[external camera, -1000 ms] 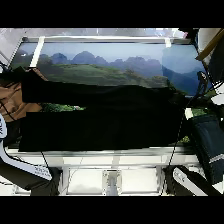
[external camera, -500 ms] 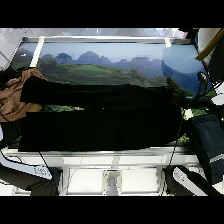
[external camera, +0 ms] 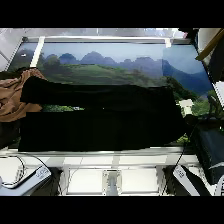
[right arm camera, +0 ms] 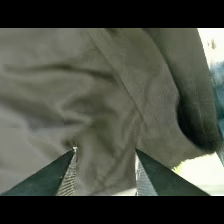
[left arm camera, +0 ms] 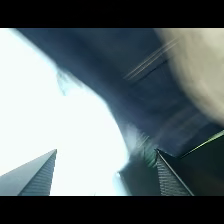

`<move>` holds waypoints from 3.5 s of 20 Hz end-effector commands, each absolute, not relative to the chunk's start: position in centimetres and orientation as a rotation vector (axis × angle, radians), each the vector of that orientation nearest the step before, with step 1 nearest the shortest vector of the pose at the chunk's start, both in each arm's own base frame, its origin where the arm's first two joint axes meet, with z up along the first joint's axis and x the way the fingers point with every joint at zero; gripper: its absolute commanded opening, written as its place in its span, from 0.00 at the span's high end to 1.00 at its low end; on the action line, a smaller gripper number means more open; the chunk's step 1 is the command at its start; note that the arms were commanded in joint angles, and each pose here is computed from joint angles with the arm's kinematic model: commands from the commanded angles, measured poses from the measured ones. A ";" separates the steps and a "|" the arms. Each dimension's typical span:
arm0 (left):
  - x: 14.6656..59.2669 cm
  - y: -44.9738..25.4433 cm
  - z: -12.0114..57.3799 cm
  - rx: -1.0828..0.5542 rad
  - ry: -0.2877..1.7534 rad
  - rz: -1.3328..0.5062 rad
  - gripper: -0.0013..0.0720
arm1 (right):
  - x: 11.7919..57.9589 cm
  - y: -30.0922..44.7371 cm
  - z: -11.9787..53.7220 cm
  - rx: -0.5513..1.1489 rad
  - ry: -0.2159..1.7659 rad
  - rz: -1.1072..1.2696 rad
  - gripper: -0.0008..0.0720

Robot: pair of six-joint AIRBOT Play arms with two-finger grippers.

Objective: Fold the clothes and pants, and hang the long-sleeved shirts on hangers.

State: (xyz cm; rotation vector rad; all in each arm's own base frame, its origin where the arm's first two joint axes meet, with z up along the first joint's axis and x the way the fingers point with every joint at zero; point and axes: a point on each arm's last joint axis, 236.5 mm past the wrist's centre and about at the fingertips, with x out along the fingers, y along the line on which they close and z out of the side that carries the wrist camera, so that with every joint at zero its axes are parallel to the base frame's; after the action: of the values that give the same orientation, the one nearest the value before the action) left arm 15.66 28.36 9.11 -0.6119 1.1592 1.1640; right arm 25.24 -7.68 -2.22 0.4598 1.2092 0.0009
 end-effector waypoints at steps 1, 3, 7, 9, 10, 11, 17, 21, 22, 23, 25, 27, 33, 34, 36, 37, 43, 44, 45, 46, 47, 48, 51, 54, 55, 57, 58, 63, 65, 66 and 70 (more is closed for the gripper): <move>10.8 20.8 3.1 -0.928 1.177 0.970 0.03 | 24.3 -7.2 -1.7 0.479 1.157 0.000 0.45; 11.7 18.0 0.3 -1.120 1.111 0.798 0.03 | 24.9 -7.3 -0.7 0.474 1.129 0.004 0.45; 13.0 17.5 -2.9 -1.182 1.033 0.642 0.50 | 25.1 -7.3 -0.2 0.473 1.122 0.009 0.45; 12.9 18.4 -4.3 -1.192 1.045 0.646 0.24 | 25.2 -6.8 0.0 0.491 1.118 0.024 0.45; 12.9 18.3 -5.0 -1.215 1.062 0.636 0.01 | 25.3 -6.4 0.2 0.509 1.114 0.040 0.45; 12.6 18.1 -5.9 -1.229 1.097 0.619 0.01 | 25.4 -5.9 0.5 0.527 1.107 0.056 0.45; 12.9 19.6 -8.9 -1.238 1.106 0.603 0.22 | 26.0 -4.3 1.4 0.595 1.080 0.114 0.46; 13.2 20.4 -9.3 -1.205 1.082 0.604 0.22 | 25.8 -4.0 1.5 0.605 1.089 0.122 0.46; 13.3 20.4 -9.4 -1.215 1.082 0.600 0.22 | 25.8 -4.0 1.5 0.605 1.089 0.122 0.45; 13.4 20.3 -9.6 -1.225 1.086 0.595 0.22 | 25.8 -4.0 1.5 0.605 1.089 0.122 0.46; 13.6 20.1 -10.0 -1.248 1.086 0.586 0.24 | 25.8 -4.0 1.5 0.605 1.087 0.120 0.46; 14.7 20.2 -9.7 -1.264 1.042 0.554 0.32 | 25.8 -4.0 1.5 0.605 1.087 0.120 0.46; 16.6 18.1 -10.9 -1.209 1.137 0.450 0.35 | 25.9 -4.0 1.5 0.609 1.083 0.122 0.46; 16.7 17.8 -11.2 -1.204 1.158 0.436 0.35 | 25.9 -3.9 1.6 0.611 1.083 0.124 0.46; 16.9 17.6 -11.4 -1.201 1.166 0.427 0.42 | 25.8 -3.8 1.6 0.614 1.087 0.128 0.46; 16.9 17.6 -11.4 -1.196 1.165 0.425 0.63 | 25.8 -3.8 1.6 0.614 1.089 0.131 0.46; 17.4 18.6 -9.8 -1.150 1.119 0.444 0.97 | 25.8 -6.9 3.4 0.473 1.099 0.049 0.46; 17.7 18.8 -9.3 -1.144 1.099 0.447 0.97 | 25.0 -8.4 3.1 0.462 1.130 -0.021 0.45; 18.0 19.0 -8.8 -1.137 1.077 0.449 0.97 | 23.9 -9.8 2.3 0.498 1.160 -0.099 0.45; 18.3 19.1 -8.4 -1.134 1.061 0.451 0.97 | 22.9 -10.5 1.5 0.586 1.166 -0.162 0.40; 18.3 19.2 -8.2 -1.127 1.054 0.454 0.97 | 22.3 -10.8 0.5 0.680 1.154 -0.205 0.36; 18.4 19.2 -8.1 -1.125 1.051 0.454 0.97 | 21.7 -11.0 -0.7 0.771 1.135 -0.241 0.36; 18.3 19.2 -8.1 -1.125 1.051 0.454 0.97 | 19.2 -10.3 -4.7 1.017 1.141 -0.300 0.28; 18.3 19.2 -8.1 -1.126 1.052 0.453 0.97 | 18.9 -9.9 -7.8 1.086 1.135 -0.327 0.26; 18.3 19.1 -8.1 -1.128 1.054 0.451 0.97 | 19.5 -9.9 -8.4 1.088 1.114 -0.328 0.26; 18.3 19.0 -8.1 -1.129 1.056 0.447 0.97 | 21.1 -9.9 -9.2 1.074 1.078 -0.319 0.26; 18.3 19.0 -8.1 -1.129 1.056 0.448 0.97 | 21.8 -10.0 -9.5 1.060 1.068 -0.317 0.26; 18.3 19.0 -8.1 -1.129 1.056 0.448 0.97 | 23.1 -10.8 -10.5 1.002 1.053 -0.344 0.42; 18.3 19.0 -8.1 -1.130 1.056 0.447 0.97 | 23.2 -10.7 -10.4 1.010 1.049 -0.341 0.77; 18.3 19.0 -8.0 -1.129 1.056 0.447 0.97 | 23.3 -10.3 -10.2 1.022 1.052 -0.326 0.95; 17.7 19.5 -6.7 -1.078 1.109 0.420 0.97 | 23.2 -8.6 -7.0 0.948 1.103 -0.165 0.96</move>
State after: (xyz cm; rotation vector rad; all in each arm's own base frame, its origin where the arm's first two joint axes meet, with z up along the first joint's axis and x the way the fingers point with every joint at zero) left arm 18.22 19.22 -7.52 -1.1131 1.0701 0.4360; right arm 23.39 -9.84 -8.83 0.9882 1.0651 -0.2644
